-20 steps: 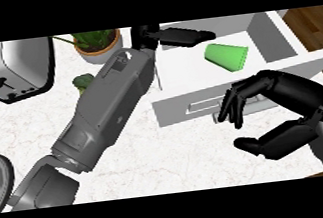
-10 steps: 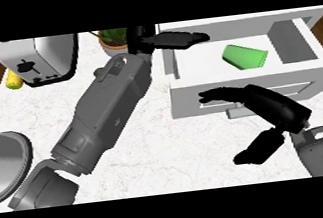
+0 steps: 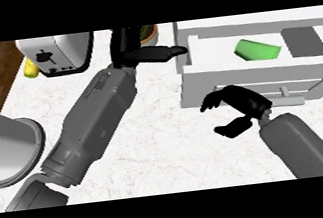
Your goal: Pick up the cup, place it into the drawer and close the drawer
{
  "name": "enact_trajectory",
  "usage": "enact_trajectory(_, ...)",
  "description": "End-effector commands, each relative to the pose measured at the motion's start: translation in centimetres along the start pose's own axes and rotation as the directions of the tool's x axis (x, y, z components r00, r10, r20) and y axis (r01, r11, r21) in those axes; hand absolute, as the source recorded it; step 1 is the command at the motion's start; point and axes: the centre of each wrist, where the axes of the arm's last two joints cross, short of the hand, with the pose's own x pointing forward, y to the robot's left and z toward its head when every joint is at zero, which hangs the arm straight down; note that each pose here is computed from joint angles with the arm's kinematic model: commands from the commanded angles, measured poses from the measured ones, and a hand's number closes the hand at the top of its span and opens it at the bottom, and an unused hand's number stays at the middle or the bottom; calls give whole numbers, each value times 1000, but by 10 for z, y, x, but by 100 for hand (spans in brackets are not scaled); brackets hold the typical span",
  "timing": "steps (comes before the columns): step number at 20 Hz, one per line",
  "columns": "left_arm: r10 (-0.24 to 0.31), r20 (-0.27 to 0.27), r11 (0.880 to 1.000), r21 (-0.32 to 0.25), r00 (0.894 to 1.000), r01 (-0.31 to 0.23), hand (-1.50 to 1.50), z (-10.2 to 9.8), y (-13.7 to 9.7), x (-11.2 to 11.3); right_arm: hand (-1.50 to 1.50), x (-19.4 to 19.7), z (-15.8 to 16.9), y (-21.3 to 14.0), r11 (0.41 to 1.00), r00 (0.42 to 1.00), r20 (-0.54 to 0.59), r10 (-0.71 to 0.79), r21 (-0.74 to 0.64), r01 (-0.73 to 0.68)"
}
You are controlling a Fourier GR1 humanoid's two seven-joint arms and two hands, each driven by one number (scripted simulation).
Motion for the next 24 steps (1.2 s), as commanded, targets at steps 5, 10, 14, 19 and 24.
enact_trajectory(5,10,4,1000,-11,1000,-10,-150,11,38,3,150,-45,-23,-22,988,999,6,-33,-151,34)
enact_trajectory(10,42,-7,998,-44,999,-42,-150,12,52,12,150,-41,-24,-85,948,997,25,-69,-309,73)
enact_trajectory(14,48,-7,997,-54,999,-48,-150,20,52,10,150,-34,-20,-125,919,998,0,-64,-391,59)
enact_trajectory(19,47,-30,997,-67,998,-49,-150,29,73,7,150,-38,-1,-153,889,993,9,-116,-445,108)
enact_trajectory(24,32,-20,995,-93,999,-34,-150,27,78,14,150,-32,7,-170,873,990,45,-136,-467,141)
